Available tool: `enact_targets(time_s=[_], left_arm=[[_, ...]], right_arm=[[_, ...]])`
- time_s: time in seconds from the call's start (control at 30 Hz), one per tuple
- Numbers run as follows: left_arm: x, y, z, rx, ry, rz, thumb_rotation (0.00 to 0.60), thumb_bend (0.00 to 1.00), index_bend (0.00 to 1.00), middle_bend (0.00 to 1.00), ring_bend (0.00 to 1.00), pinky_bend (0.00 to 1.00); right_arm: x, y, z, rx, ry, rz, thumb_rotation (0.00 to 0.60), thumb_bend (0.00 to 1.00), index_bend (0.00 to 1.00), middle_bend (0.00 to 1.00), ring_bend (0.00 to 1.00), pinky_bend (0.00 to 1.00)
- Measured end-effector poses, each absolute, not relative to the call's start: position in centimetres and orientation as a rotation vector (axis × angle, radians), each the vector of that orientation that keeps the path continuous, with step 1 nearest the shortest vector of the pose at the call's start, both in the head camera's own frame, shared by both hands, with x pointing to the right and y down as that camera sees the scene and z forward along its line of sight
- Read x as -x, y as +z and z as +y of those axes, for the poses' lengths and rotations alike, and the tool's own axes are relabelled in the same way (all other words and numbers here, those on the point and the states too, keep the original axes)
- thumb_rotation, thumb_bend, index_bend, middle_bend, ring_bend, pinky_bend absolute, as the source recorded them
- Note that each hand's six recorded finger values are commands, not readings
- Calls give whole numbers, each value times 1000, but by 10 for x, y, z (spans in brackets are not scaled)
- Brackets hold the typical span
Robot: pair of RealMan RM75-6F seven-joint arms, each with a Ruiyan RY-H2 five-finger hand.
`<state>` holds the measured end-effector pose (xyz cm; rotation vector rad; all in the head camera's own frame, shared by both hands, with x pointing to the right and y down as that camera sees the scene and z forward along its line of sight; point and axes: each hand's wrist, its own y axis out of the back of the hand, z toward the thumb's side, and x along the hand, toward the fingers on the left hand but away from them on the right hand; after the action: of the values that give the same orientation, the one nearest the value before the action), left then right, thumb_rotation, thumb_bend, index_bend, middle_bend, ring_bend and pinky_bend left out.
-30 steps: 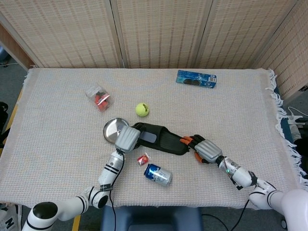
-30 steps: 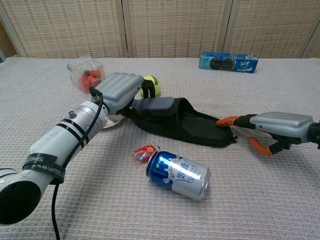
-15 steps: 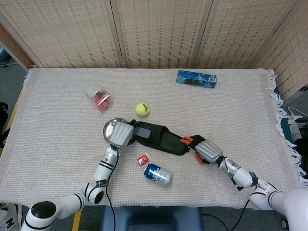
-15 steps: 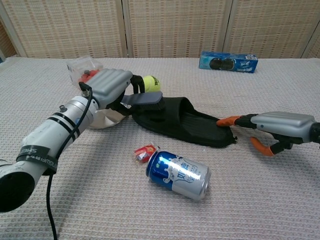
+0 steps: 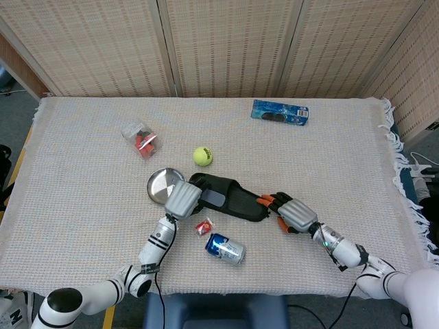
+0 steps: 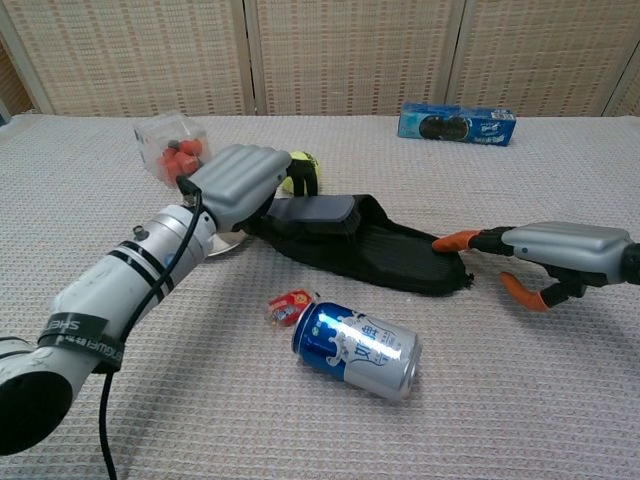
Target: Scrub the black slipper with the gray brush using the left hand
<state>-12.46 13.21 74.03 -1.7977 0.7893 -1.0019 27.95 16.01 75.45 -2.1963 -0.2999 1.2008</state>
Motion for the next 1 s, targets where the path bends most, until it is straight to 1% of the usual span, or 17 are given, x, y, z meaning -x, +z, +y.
enact_targets(time_s=[0.6, 0.83, 1.0], left_arm=[[146, 752, 114, 1773, -1049, 828, 600, 444, 414, 586, 639, 1000], [129, 741, 128, 1800, -957, 839, 600, 450, 407, 574, 639, 1000], [113, 739, 142, 1841, -920, 825, 600, 451, 395, 560, 639, 1000]], right_arm=[[-282, 757, 160, 2231, 1220, -335, 600, 777, 0, 0, 0, 0], [-277, 754, 161, 2242, 1193, -334, 600, 777, 0, 0, 0, 0], [-279, 752, 161, 2254, 1192, -342, 600, 777, 0, 0, 0, 0]])
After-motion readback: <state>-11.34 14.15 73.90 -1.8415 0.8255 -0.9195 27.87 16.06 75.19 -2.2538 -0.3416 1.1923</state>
